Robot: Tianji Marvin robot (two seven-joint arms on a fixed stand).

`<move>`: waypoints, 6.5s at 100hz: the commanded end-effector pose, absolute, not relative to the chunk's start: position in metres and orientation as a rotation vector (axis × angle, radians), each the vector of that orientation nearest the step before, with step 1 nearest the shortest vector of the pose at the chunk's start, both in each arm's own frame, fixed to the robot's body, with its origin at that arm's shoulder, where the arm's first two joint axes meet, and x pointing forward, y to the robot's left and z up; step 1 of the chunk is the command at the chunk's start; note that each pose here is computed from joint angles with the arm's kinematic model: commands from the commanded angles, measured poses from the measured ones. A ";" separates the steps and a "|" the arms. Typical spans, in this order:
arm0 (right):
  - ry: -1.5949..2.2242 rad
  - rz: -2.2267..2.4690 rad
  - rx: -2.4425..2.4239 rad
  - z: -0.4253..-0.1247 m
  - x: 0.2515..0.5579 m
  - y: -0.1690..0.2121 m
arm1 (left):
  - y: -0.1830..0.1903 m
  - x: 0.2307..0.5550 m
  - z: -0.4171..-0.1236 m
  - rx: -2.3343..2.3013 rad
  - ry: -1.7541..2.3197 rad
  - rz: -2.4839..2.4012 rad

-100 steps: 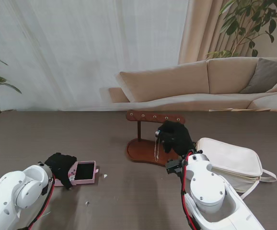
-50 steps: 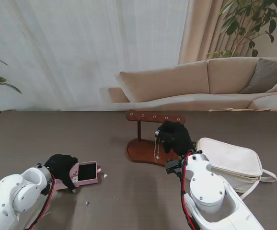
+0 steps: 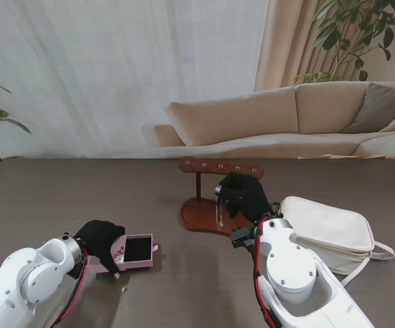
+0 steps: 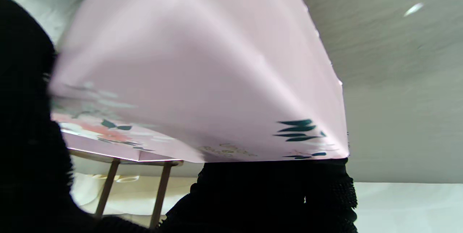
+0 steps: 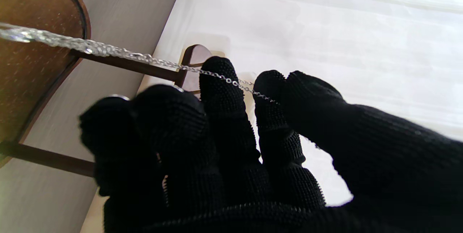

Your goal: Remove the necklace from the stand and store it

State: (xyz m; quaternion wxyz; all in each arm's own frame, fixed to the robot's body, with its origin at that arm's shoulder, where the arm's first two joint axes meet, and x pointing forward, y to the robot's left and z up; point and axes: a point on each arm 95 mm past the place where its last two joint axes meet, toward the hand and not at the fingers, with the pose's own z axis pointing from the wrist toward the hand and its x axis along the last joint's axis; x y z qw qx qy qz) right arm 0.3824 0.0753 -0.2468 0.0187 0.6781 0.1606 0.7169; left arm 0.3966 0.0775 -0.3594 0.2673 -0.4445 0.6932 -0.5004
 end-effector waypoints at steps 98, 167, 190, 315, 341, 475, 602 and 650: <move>0.724 2.272 2.192 -0.247 0.372 0.139 | -0.024 0.425 -0.305 -1.017 1.920 -1.669; 1.009 2.171 2.006 -0.275 0.378 0.134 | -0.030 0.424 -0.295 -0.985 1.881 -1.723; 1.149 2.159 1.784 -0.275 0.380 0.132 | -0.031 0.425 -0.295 -0.983 1.875 -1.732; 1.498 2.058 1.015 -0.260 0.388 0.120 | -0.031 0.426 -0.290 -0.987 1.874 -1.727; 1.495 2.045 1.000 -0.262 0.389 0.118 | -0.030 0.425 -0.289 -0.993 1.870 -1.727; 1.398 2.095 1.493 -0.304 0.380 0.102 | -0.035 0.426 -0.286 -1.016 1.831 -1.786; 1.194 2.251 1.969 -0.321 0.374 0.147 | -0.038 0.419 -0.285 -1.064 1.738 -1.884; 1.222 2.160 1.762 -0.296 0.384 0.104 | -0.032 0.414 -0.295 -1.093 1.753 -1.853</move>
